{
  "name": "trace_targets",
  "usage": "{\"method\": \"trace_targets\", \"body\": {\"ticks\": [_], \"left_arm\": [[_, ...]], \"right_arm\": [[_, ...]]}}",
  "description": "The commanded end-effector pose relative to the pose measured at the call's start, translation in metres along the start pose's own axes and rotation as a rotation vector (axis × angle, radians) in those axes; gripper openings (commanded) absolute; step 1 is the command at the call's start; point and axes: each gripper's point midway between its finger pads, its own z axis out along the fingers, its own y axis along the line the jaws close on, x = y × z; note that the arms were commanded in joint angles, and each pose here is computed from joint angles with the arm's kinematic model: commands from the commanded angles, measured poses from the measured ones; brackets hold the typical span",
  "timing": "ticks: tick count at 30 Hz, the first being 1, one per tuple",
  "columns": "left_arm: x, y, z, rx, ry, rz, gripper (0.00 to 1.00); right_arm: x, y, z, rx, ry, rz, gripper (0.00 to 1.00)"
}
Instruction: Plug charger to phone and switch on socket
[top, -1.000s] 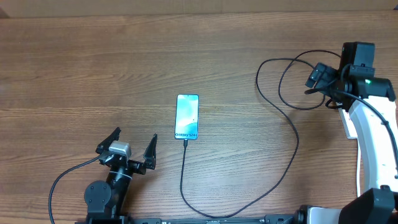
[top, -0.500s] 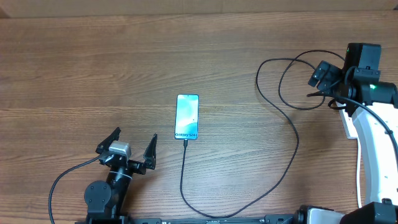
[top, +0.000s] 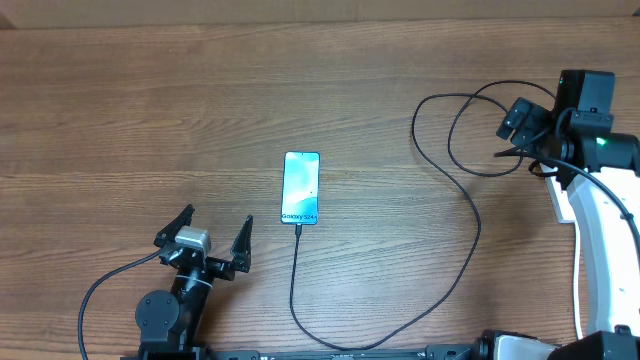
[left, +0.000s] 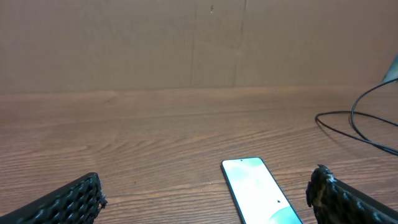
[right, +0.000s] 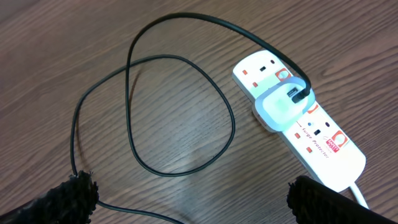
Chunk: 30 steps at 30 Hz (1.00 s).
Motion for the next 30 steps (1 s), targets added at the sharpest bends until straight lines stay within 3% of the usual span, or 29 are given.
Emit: {"method": "trace_targets", "body": {"ticks": [1,30], "left_arm": [[-0.001,0.002,0.0,-0.011,-0.01,0.02,1.0],[-0.001,0.002,0.0,-0.011,-0.01,0.02,1.0]], "right_arm": [[-0.007,-0.001,-0.014,-0.002,-0.046,0.004,1.0],[0.105,-0.023,0.04,0.034,0.235,-0.031,1.0]]}}
